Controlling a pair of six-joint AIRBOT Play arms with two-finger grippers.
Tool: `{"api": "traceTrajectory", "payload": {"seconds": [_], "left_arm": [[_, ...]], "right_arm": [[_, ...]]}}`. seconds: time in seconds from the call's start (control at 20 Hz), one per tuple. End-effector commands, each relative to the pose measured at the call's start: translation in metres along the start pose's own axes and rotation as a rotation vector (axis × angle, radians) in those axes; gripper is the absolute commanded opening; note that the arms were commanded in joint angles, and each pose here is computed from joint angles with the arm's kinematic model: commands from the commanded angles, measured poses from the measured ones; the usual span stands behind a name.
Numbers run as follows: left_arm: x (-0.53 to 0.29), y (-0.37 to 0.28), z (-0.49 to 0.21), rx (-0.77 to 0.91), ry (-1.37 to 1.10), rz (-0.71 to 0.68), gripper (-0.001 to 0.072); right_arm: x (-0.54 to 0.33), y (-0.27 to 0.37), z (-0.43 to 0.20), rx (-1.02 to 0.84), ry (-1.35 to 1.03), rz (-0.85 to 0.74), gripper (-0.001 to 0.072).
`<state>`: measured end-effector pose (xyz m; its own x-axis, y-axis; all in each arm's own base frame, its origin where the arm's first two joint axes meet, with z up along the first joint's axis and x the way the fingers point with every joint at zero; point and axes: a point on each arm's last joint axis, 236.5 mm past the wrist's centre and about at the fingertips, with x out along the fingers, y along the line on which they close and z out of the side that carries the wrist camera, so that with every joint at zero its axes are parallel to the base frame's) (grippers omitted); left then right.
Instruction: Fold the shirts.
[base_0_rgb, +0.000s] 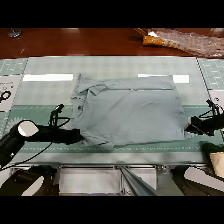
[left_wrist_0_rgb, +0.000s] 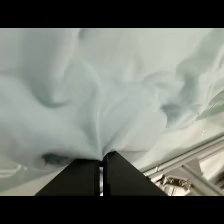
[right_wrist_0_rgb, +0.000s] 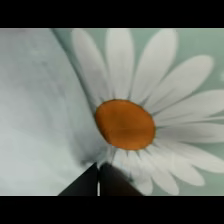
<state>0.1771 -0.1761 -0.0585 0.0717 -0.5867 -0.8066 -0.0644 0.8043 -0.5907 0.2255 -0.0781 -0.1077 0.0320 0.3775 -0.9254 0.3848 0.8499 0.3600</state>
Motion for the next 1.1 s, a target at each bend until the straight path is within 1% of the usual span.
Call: {"api": "traceTrajectory", "payload": {"seconds": [0.0,0.05,0.15,0.3,0.4,0.5,0.55,0.65,0.75,0.85,0.9,1.0,1.05], "left_arm": [[-0.019,-0.020,0.042,0.053,-0.146,-0.019,0.0018],[-0.032,-0.032,0.058,0.097,-0.197,-0.020,0.0018],[-0.068,-0.056,0.091,0.208,-0.305,0.001,0.0018],[-0.147,-0.116,0.134,0.365,-0.521,-0.012,0.0018],[-0.228,-0.170,0.153,0.497,-0.723,-0.026,0.0018],[-0.332,-0.225,0.152,0.628,-0.972,-0.024,0.0018],[-0.385,-0.250,0.141,0.684,-1.100,-0.028,0.0018],[-0.489,-0.291,0.098,0.788,-1.358,-0.041,0.0018],[-0.561,-0.316,0.044,0.878,-1.551,-0.059,0.0018],[-0.602,-0.327,-0.003,0.922,-1.662,-0.099,0.0017],[-0.610,-0.327,-0.020,0.932,-1.680,-0.109,0.0017],[-0.605,-0.317,-0.046,0.899,-1.635,-0.144,0.0017],[-0.597,-0.309,-0.055,0.871,-1.587,-0.155,0.0017]], "right_arm": [[-0.029,0.056,0.021,-0.085,-0.137,0.172,0.0015],[-0.051,0.072,0.033,-0.119,-0.226,0.200,0.0015],[-0.101,0.089,0.051,-0.191,-0.400,0.169,0.0014],[-0.192,0.136,0.053,-0.310,-0.633,0.159,0.0013],[-0.266,0.184,0.051,-0.417,-0.847,0.164,0.0013],[-0.351,0.227,0.034,-0.506,-1.069,0.158,0.0013],[-0.396,0.246,0.019,-0.537,-1.178,0.152,0.0013],[-0.478,0.281,-0.023,-0.607,-1.392,0.132,0.0013],[-0.553,0.304,-0.078,-0.642,-1.624,0.080,0.0013],[-0.600,0.311,-0.128,-0.645,-1.793,0.005,0.0013],[-0.615,0.314,-0.152,-0.643,-1.854,-0.024,0.0013],[-0.619,0.315,-0.184,-0.634,-1.891,-0.049,0.0013],[-0.611,0.312,-0.192,-0.630,-1.869,-0.067,0.0013]]}}
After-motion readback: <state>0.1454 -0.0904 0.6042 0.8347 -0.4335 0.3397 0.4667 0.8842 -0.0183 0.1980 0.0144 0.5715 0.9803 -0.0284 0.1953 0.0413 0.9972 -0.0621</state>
